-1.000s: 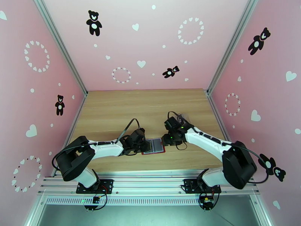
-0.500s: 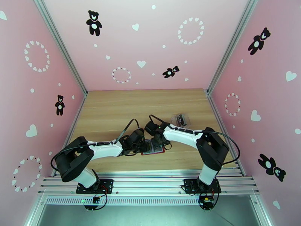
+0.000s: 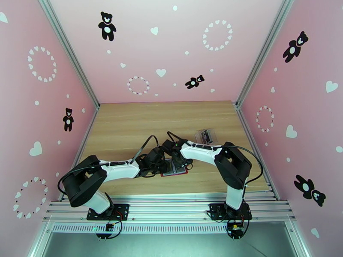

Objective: Put the credit cards into the card holder

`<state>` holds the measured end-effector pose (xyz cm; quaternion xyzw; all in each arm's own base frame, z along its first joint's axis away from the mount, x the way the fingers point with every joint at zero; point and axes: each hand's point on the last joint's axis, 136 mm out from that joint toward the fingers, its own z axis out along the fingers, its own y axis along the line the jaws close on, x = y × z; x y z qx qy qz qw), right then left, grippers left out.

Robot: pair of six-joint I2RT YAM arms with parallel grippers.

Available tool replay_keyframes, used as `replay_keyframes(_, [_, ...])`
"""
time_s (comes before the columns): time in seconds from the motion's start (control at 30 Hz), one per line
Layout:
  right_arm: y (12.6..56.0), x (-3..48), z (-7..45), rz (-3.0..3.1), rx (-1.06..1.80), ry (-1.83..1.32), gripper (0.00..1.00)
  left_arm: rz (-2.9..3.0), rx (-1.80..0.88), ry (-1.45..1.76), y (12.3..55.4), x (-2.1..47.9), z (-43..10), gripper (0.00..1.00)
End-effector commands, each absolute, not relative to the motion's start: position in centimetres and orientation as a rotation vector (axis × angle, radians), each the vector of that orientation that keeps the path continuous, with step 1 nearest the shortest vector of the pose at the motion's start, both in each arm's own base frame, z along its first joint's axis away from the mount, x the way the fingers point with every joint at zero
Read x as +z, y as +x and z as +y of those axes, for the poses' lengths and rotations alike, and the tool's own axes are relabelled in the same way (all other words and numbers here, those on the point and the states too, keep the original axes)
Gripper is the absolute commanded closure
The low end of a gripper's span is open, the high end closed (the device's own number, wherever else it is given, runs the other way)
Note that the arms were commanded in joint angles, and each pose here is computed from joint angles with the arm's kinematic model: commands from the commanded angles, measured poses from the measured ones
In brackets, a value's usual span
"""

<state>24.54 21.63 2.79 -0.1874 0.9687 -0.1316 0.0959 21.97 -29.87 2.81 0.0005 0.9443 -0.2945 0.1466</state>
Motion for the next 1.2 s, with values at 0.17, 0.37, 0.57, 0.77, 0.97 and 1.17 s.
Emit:
replay_keyframes(0.17, [25.1, 4.1, 20.4, 2.83, -0.507, -0.544, 0.64, 2.783, -0.758, -0.006, 20.6, 1.2, -28.2, 0.72])
replay_keyframes(0.37, [24.9, 4.6, 20.1, 2.832, -0.499, -0.536, 0.72, 2.783, -0.755, -0.008, 20.6, 1.2, -28.2, 0.72])
replay_keyframes(0.57, [24.6, 5.2, 20.4, 2.833, -0.439, -0.524, 0.84, 2.781, -0.757, -0.008, 20.6, 1.4, -28.1, 0.72])
replay_keyframes(0.77, [24.5, 6.1, 21.2, 2.826, -0.234, -0.476, 1.0, 2.753, -0.703, -0.021, 20.6, 2.6, -26.8, 0.56])
replay_keyframes(0.97, [23.9, 5.3, 21.9, 2.867, -0.003, -0.436, 1.0, 2.723, -0.571, -0.083, 20.4, 3.8, -23.5, 0.33])
replay_keyframes(1.17, [23.1, 4.1, 23.2, 2.896, 0.141, -0.433, 1.0, 2.786, -0.571, -0.123, 19.5, 1.5, -23.3, 0.38])
